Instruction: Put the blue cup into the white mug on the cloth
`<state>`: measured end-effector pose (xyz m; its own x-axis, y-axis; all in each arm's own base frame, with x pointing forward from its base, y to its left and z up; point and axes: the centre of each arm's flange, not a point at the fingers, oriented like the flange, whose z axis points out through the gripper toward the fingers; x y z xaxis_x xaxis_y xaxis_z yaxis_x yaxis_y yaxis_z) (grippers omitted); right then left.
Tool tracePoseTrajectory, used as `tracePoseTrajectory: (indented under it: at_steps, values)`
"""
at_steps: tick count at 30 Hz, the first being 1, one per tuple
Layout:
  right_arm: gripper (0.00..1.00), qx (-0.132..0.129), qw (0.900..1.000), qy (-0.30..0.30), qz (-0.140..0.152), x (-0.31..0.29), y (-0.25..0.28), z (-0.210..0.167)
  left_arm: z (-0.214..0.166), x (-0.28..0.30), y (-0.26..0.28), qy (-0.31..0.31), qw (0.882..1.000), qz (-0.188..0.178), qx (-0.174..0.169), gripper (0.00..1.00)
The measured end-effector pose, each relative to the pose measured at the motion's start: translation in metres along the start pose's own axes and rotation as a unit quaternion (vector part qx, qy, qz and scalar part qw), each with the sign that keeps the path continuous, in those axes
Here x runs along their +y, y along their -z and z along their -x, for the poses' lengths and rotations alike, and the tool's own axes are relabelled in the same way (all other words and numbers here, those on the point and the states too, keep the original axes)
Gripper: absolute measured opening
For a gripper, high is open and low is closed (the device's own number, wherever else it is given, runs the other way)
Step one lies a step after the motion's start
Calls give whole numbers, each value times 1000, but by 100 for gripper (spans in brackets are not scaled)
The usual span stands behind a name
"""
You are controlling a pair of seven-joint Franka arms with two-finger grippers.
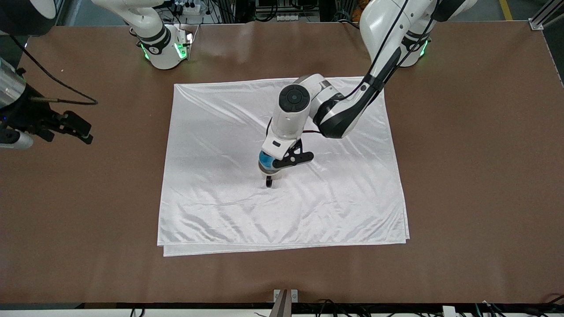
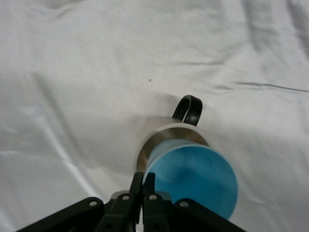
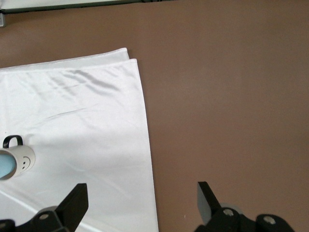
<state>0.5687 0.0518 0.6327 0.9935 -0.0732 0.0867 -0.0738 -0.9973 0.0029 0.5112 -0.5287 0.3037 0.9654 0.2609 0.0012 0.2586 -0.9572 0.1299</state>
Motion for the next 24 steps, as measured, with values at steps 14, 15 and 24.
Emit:
tracePoseTrajectory:
  at_steps: [14, 15, 24]
  values:
    - [100, -10, 1000, 19, -11, -25, 10, 21, -2, 8, 9, -6, 1000, 7, 25, 52]
    - [100, -11, 1000, 20, -12, -26, 10, 21, -5, 8, 13, -4, 1000, 10, 28, 56]
    - [100, -21, 999, 22, -13, -25, 7, 22, -42, -4, 69, 21, 997, 35, 62, 98]
